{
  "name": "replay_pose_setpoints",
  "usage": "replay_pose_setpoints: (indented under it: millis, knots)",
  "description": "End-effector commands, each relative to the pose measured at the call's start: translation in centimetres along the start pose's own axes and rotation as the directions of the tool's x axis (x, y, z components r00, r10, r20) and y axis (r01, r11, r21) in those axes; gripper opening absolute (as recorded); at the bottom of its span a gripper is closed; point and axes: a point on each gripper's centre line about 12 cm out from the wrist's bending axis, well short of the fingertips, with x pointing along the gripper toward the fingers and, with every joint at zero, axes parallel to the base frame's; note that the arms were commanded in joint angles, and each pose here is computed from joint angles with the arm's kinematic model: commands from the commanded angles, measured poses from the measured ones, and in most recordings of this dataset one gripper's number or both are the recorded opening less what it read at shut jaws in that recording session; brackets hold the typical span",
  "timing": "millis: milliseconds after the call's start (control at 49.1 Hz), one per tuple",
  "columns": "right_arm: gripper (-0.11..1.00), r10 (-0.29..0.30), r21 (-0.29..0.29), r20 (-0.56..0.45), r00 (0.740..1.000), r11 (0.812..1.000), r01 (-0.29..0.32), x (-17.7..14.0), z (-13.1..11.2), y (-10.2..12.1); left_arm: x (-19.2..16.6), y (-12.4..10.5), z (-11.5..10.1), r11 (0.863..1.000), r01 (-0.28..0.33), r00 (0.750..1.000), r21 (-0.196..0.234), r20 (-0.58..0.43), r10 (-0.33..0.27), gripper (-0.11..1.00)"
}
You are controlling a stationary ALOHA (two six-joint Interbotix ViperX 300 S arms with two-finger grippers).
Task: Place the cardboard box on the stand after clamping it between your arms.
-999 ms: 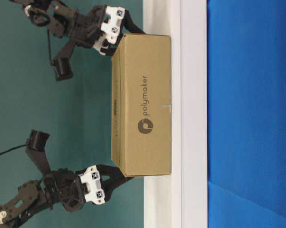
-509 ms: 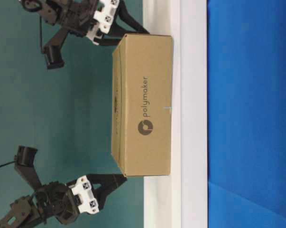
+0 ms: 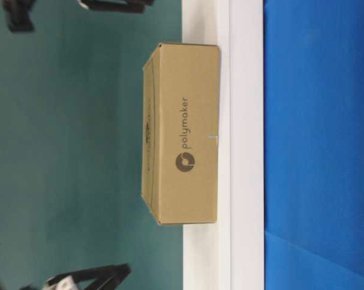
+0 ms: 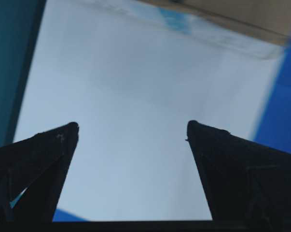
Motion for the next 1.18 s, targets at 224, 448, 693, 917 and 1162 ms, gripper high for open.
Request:
replay_pose_setpoints:
  millis: [224, 448, 693, 917, 1162]
  knots:
    - [0.98, -0.079, -0.008, 0.323, 0.943, 0.996, 0.086, -4.7, 2.6, 6.4, -5.9, -5.5, 2.2, 0.999, 0.032, 0.923, -0.003, 0.384, -0.029, 0.88]
    - [0.98, -0.091, 0.062, 0.530, 0.843, 0.996, 0.069, -8.1, 2.8, 10.7, -9.6, -7.9, 1.8, 0.990, 0.122, 0.813, -0.070, 0.580, -0.059, 0.88]
    - [0.98, 0.027, 0.118, 0.625, 0.780, 0.985, -0.128, -10.5, 1.7, 15.1, -12.9, -11.6, 0.7, 0.971, 0.239, 0.735, 0.023, 0.649, -0.196, 0.87]
    - [0.98, 0.100, 0.068, 0.666, 0.739, 0.979, -0.194, -11.5, -0.8, 17.5, -13.2, -12.6, -1.1, 0.957, 0.289, 0.725, 0.020, 0.648, -0.232, 0.87]
    - [0.98, 0.068, 0.060, 0.761, 0.645, 0.983, -0.174, -13.8, -2.9, 17.6, -14.5, -12.2, -1.7, 0.952, 0.306, 0.696, -0.001, 0.683, -0.223, 0.87]
